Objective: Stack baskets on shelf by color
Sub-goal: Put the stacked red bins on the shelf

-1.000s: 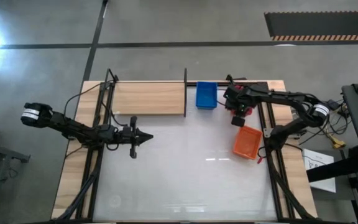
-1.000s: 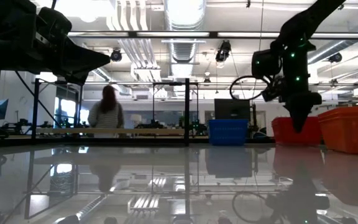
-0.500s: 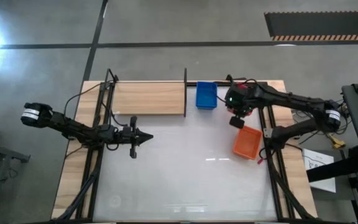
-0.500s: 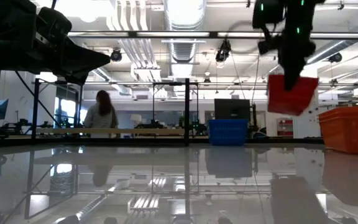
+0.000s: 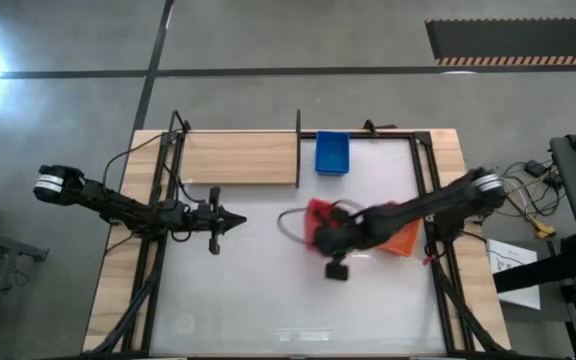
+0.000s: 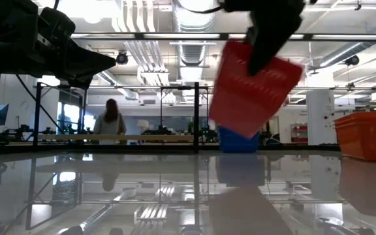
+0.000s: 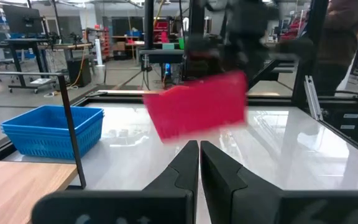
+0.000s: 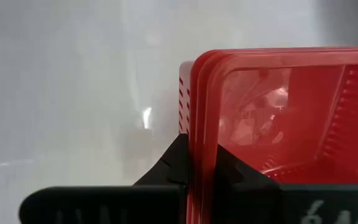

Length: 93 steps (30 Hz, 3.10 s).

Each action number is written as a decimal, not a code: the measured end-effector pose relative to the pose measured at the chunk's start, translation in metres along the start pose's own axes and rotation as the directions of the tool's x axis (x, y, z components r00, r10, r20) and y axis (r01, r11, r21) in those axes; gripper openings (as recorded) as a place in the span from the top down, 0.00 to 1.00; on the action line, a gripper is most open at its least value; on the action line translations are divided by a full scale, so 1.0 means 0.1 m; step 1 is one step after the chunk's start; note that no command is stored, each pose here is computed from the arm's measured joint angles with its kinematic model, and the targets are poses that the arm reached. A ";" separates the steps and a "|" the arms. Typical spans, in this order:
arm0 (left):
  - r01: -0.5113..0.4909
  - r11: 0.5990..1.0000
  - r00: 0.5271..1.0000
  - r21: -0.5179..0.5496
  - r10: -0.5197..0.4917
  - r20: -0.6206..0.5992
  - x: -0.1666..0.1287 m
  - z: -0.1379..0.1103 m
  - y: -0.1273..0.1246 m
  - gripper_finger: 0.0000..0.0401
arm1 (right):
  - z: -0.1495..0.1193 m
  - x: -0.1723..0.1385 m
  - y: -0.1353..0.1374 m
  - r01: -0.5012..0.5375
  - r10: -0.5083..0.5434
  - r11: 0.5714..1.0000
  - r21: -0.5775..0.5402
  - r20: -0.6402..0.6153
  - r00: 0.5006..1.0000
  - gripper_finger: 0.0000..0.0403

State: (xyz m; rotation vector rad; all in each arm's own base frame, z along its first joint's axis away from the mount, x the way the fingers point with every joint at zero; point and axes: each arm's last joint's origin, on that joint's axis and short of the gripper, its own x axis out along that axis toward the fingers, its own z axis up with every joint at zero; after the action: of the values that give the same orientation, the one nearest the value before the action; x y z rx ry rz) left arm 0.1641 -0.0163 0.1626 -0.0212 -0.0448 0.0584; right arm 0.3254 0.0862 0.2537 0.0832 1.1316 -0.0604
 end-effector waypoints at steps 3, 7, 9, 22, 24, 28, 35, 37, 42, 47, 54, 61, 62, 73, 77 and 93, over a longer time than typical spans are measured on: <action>0.001 1.000 1.000 -0.005 -0.001 0.000 0.00 0.00 0.00 1.00 | 0.16 0.36 0.11 0.012 -0.013 0.999 -0.032 -0.036 0.999 0.97; 0.011 1.000 1.000 -0.007 -0.011 0.000 0.00 0.00 -0.01 1.00 | 0.36 0.77 0.17 0.034 -0.043 0.991 -0.127 -0.069 0.997 0.97; 0.015 1.000 1.000 -0.007 -0.015 0.000 0.00 0.00 -0.01 1.00 | 0.49 0.91 0.17 0.032 -0.041 0.985 -0.168 -0.051 0.998 0.97; 0.031 0.999 1.000 -0.007 -0.031 -0.002 0.00 0.00 -0.02 1.00 | 1.15 1.39 -0.10 0.034 -0.029 0.963 -0.268 0.022 0.999 0.88; 0.033 0.999 0.999 -0.007 -0.033 -0.003 0.00 0.00 -0.02 1.00 | 1.21 1.36 -0.08 0.034 -0.027 0.958 -0.284 0.030 0.999 0.82; 0.071 0.997 0.997 -0.008 -0.071 -0.015 0.00 -0.01 -0.03 1.00 | 1.24 1.18 -0.06 0.030 -0.026 0.947 -0.319 0.016 1.000 0.71; 0.113 0.992 0.993 -0.060 -0.115 -0.021 -0.01 -0.02 -0.05 1.00 | 0.98 0.65 -0.10 0.030 -0.037 0.943 -0.331 -0.017 0.999 0.83; 0.129 0.990 0.991 -0.062 -0.131 -0.020 0.00 -0.01 -0.06 1.00 | 0.85 0.58 -0.13 0.033 -0.027 0.950 -0.310 0.024 0.999 0.91; 0.152 0.982 0.988 -0.111 -0.152 0.009 0.07 0.10 -0.12 1.00 | 0.49 0.41 -0.20 0.047 0.021 0.960 -0.275 0.239 0.971 0.97; 0.140 0.985 0.984 -0.098 -0.149 -0.093 0.24 0.22 -0.17 1.00 | 0.07 0.38 -0.26 0.039 0.054 0.975 -0.219 0.405 0.913 0.98; 0.010 0.996 0.936 -0.087 -0.040 -0.349 0.54 0.48 -0.22 0.99 | -0.45 0.42 -0.41 0.093 -0.002 0.987 -0.130 0.574 0.819 0.98; -0.022 0.998 0.834 -0.057 -0.013 -0.551 0.87 0.59 -0.32 0.86 | -0.79 0.40 -0.51 0.089 -0.009 0.991 -0.103 0.605 0.796 0.98; -0.022 0.999 0.816 -0.049 -0.010 -0.579 0.91 0.59 -0.34 0.83 | -0.81 0.38 -0.52 0.088 -0.010 0.991 -0.098 0.614 0.789 0.98; -0.028 1.000 0.628 0.011 0.026 -0.778 1.33 0.60 -0.50 0.66 | -0.96 0.27 -0.56 0.072 -0.003 0.994 -0.081 0.642 0.767 0.98; -0.010 1.000 0.594 0.004 0.009 -0.805 1.45 0.50 -0.55 0.64 | -0.98 0.29 -0.57 0.079 -0.004 0.993 -0.090 0.634 0.773 0.98; 0.021 1.000 0.442 0.008 -0.002 -0.897 1.56 0.15 -0.61 0.72 | -0.96 0.26 -0.57 0.087 0.000 0.991 -0.101 0.652 0.759 0.98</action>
State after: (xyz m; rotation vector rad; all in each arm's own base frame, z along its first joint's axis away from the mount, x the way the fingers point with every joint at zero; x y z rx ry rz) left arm 0.3230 -0.0677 0.1856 -0.0325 1.0684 0.0266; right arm 0.2443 0.0389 0.1876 -0.0773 0.4272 -0.0536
